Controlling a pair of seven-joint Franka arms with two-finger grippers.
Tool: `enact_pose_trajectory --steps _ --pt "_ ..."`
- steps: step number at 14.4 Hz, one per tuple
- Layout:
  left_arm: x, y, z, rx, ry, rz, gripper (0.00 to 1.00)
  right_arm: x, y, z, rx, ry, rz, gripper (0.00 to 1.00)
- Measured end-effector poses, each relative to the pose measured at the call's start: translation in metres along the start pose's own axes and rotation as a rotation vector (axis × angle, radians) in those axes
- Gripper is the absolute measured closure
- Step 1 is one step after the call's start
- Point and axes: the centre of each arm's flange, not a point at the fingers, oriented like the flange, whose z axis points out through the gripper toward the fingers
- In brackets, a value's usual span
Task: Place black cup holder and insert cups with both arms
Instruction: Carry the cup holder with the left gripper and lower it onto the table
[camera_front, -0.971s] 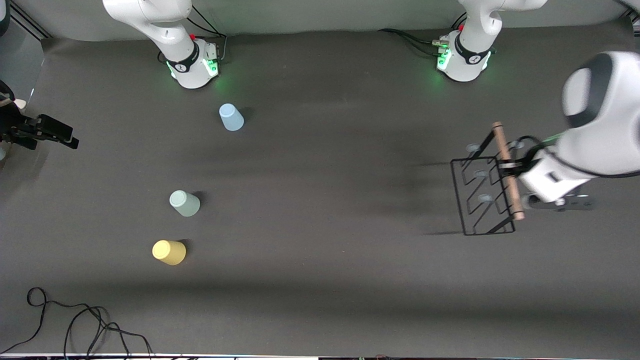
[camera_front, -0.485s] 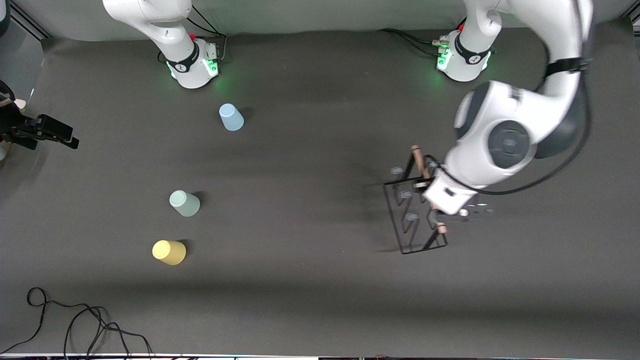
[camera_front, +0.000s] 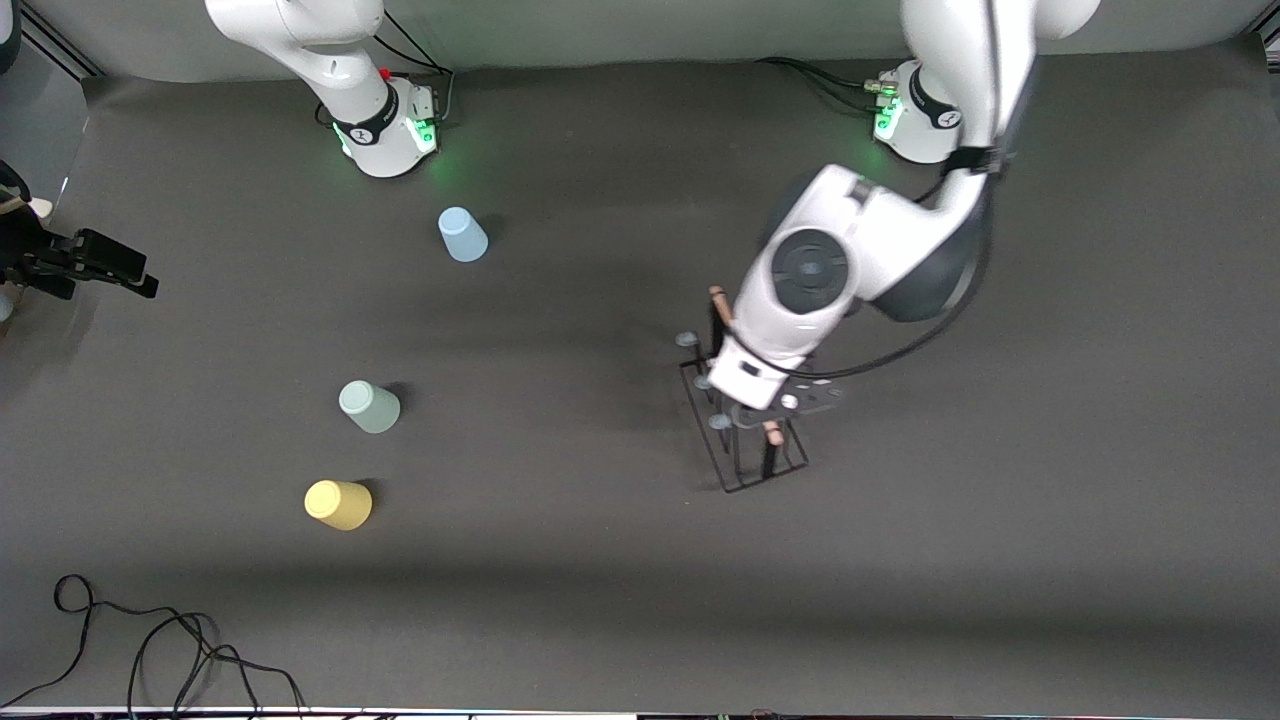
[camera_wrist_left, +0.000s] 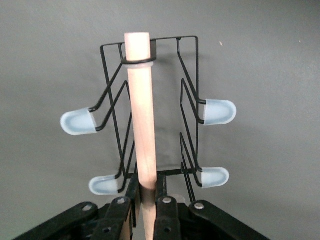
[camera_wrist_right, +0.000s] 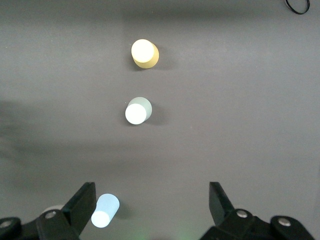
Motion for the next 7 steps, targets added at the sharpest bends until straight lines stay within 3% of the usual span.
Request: enact_pose_trajectory --steps 4,7 --pt "-0.029 0.045 0.022 -0.002 0.007 -0.015 0.84 0.0 0.0 0.0 0.0 -0.001 0.0 0.0" --pt "-0.044 0.059 0.02 -0.019 0.001 0.091 0.84 0.0 0.0 0.0 0.0 -0.001 0.0 0.0"
